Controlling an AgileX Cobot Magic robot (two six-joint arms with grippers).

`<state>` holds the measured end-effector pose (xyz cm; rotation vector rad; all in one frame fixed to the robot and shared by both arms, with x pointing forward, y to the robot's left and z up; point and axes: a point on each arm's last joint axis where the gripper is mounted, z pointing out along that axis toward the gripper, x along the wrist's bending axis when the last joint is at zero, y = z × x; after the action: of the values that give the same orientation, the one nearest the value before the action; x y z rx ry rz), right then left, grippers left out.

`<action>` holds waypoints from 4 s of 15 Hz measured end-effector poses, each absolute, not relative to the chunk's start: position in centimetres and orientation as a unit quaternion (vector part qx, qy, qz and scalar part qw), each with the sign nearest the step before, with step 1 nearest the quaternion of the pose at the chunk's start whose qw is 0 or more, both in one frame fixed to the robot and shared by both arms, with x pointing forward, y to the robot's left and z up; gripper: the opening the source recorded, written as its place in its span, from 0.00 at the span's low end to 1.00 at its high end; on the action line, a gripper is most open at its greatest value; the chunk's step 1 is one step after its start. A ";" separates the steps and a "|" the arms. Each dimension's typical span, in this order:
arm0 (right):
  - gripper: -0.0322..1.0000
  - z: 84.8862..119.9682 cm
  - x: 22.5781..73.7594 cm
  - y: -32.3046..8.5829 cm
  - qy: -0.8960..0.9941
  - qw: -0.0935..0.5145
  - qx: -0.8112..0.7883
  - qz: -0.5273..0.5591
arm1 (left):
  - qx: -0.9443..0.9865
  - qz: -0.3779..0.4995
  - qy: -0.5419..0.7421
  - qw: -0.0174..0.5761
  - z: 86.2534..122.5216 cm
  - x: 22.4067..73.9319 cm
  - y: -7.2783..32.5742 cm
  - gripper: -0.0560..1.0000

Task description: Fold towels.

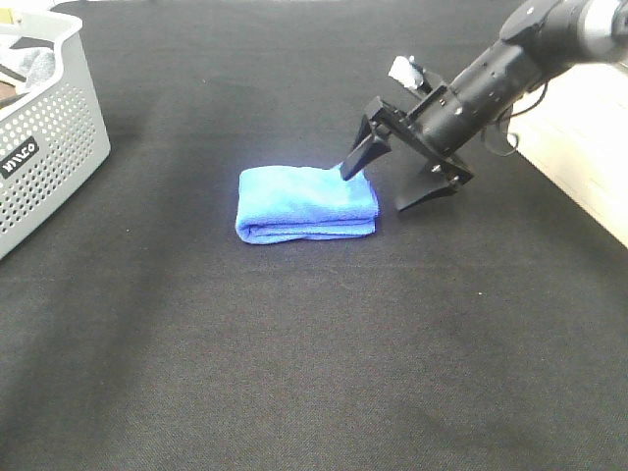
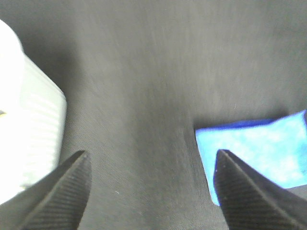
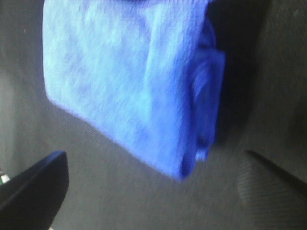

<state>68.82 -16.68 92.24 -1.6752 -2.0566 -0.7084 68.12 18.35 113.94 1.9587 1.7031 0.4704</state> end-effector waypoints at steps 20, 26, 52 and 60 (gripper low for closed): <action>0.90 112.3 36.6 -25.5 -0.762 -0.100 -0.573 -0.285 | 0.730 0.216 0.614 0.209 108.1 30.3 29.5 0.70; 0.90 106.7 27.0 -28.0 -0.735 -0.225 -0.539 -0.344 | 0.753 0.253 0.522 0.311 105.6 26.1 29.4 0.70; 0.90 105.4 23.3 -28.6 -0.641 -0.343 -0.563 -0.393 | 0.660 0.380 0.532 0.369 105.5 23.3 29.5 0.70; 0.90 105.3 23.1 -28.6 -0.640 -0.342 -0.562 -0.397 | 0.660 0.380 0.532 0.369 105.5 23.3 29.5 0.70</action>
<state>23.15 -28.58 105.33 -2.2960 -2.6169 -1.6220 23.25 29.53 105.46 1.6941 1.3658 0.9759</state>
